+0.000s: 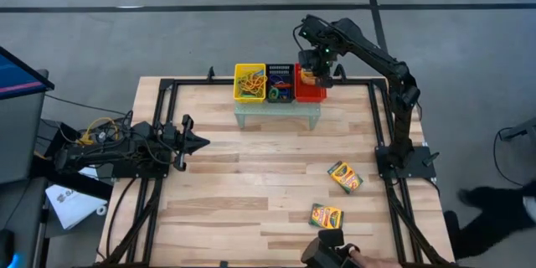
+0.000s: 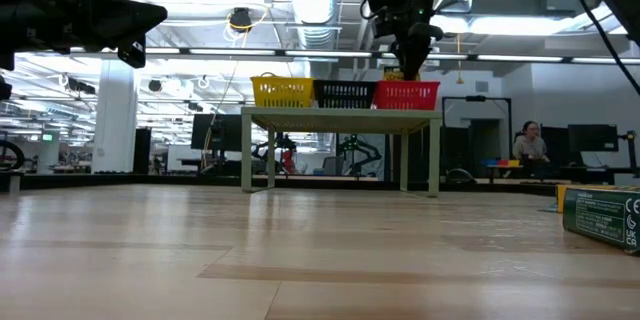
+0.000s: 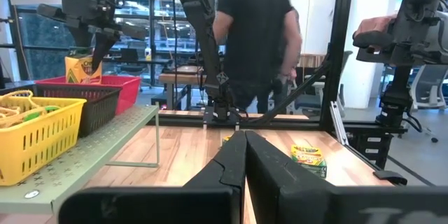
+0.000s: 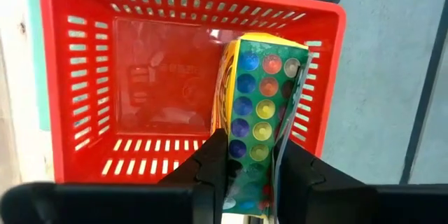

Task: Pick & Place Office Desk Supplies
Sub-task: Put the top yellow crayon box into the red bin on the shelf

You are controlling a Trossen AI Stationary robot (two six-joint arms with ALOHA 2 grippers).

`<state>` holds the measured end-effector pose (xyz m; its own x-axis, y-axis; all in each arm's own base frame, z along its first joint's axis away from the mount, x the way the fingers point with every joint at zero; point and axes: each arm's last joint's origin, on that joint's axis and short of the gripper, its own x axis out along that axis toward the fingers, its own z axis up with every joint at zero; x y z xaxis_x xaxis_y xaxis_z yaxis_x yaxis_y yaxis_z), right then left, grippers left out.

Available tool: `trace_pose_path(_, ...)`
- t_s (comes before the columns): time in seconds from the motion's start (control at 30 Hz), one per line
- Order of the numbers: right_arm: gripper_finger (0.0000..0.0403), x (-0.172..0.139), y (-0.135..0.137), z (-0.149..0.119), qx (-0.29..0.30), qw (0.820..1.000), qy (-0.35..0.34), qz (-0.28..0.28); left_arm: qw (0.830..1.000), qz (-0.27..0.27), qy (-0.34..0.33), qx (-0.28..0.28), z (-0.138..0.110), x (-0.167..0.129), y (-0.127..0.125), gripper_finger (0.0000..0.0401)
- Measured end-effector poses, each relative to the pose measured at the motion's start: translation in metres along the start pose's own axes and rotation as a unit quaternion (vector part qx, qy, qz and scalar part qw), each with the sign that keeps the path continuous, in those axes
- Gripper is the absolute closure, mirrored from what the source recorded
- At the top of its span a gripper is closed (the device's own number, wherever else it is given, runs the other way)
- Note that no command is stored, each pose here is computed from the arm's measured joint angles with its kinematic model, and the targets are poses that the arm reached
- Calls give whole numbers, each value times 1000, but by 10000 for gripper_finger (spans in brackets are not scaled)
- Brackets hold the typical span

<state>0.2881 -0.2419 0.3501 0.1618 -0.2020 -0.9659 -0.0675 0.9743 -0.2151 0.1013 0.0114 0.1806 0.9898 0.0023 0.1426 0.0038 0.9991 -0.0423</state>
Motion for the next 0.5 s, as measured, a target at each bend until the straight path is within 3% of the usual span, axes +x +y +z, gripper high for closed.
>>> trace_pose_path(0.17,320,0,0,0,4,1000,-1,0,1000,0,0,0,0,0,0,401)
trace_pose_path(0.5,260,1,-2,2,23,1000,-8,-8,1000,0,0,0,0,0,0,401)
